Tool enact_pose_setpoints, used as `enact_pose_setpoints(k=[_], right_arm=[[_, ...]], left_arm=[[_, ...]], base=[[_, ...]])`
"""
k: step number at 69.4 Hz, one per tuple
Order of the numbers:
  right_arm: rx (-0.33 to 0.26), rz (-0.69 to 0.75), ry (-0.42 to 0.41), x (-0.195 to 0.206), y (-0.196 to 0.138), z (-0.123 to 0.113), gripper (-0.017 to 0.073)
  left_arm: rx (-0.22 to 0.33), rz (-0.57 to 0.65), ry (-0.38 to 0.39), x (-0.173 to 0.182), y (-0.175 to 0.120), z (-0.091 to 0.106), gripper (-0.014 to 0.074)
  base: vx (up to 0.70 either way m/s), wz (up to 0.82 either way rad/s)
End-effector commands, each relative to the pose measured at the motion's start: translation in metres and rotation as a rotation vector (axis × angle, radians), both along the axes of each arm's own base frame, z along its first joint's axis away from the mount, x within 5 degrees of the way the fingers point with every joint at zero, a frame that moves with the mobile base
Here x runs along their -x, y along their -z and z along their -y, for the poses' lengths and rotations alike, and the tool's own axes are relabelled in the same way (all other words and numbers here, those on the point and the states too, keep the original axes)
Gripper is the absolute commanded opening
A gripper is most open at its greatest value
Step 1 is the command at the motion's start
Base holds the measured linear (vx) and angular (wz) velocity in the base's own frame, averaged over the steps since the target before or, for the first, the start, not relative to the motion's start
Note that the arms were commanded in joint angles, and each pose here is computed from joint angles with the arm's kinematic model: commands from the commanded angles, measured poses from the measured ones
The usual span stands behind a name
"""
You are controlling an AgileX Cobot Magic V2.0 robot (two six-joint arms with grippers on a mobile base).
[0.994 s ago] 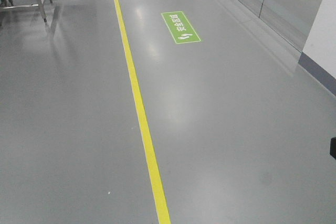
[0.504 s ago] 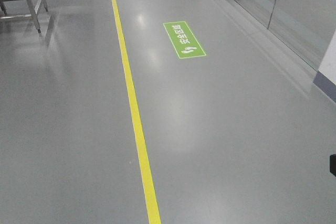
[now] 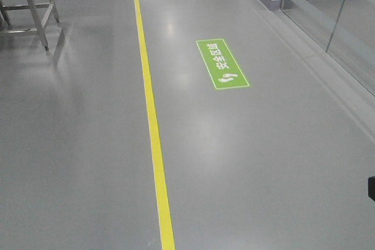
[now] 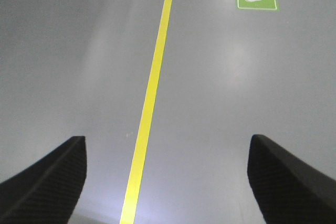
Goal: Move and align brake pads A on conveyor
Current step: 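Drive the base back along the yellow floor line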
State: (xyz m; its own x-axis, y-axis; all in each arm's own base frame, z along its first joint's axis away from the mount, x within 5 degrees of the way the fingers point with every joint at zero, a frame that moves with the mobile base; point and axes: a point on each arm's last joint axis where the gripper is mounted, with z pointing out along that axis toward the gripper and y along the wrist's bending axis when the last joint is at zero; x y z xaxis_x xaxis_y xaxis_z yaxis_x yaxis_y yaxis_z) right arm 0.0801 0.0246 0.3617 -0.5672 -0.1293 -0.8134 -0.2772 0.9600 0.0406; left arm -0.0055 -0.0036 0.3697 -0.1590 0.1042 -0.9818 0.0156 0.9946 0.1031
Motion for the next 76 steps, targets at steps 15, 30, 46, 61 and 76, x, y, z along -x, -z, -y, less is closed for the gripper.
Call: enact_pose_setpoints(k=[15, 30, 46, 61, 76], right_arm=[[-0.010, 0.072, 0.006, -0.0041, -0.0102, -0.0001, 0.0592], [-0.009, 0.072, 0.007, -0.0041, -0.0102, 0.0000, 0.0592], [-0.009, 0.072, 0.007, -0.0041, -0.0102, 0.0000, 0.0592], [-0.009, 0.072, 0.007, -0.0041, -0.0102, 0.0000, 0.0592], [-0.005, 0.073, 0.008, -0.0042, -0.0102, 0.0003, 0.0592]], left_arm=[[0.004, 0.071, -0.002, -0.0026, -0.0113, 0.0001, 0.0565], [0.004, 0.071, -0.002, -0.0026, -0.0113, 0.0001, 0.0565], [0.004, 0.067, -0.002, -0.0035, -0.0112, 0.0000, 0.0565], [0.004, 0.069, -0.002, -0.0035, -0.0114, 0.0000, 0.0565], [0.004, 0.068, -0.002, -0.0035, -0.0113, 0.0000, 0.0565]], base=[[0.74, 0.12], [0.78, 0.08], [0.80, 0.04], [0.79, 0.09], [0.80, 0.16]])
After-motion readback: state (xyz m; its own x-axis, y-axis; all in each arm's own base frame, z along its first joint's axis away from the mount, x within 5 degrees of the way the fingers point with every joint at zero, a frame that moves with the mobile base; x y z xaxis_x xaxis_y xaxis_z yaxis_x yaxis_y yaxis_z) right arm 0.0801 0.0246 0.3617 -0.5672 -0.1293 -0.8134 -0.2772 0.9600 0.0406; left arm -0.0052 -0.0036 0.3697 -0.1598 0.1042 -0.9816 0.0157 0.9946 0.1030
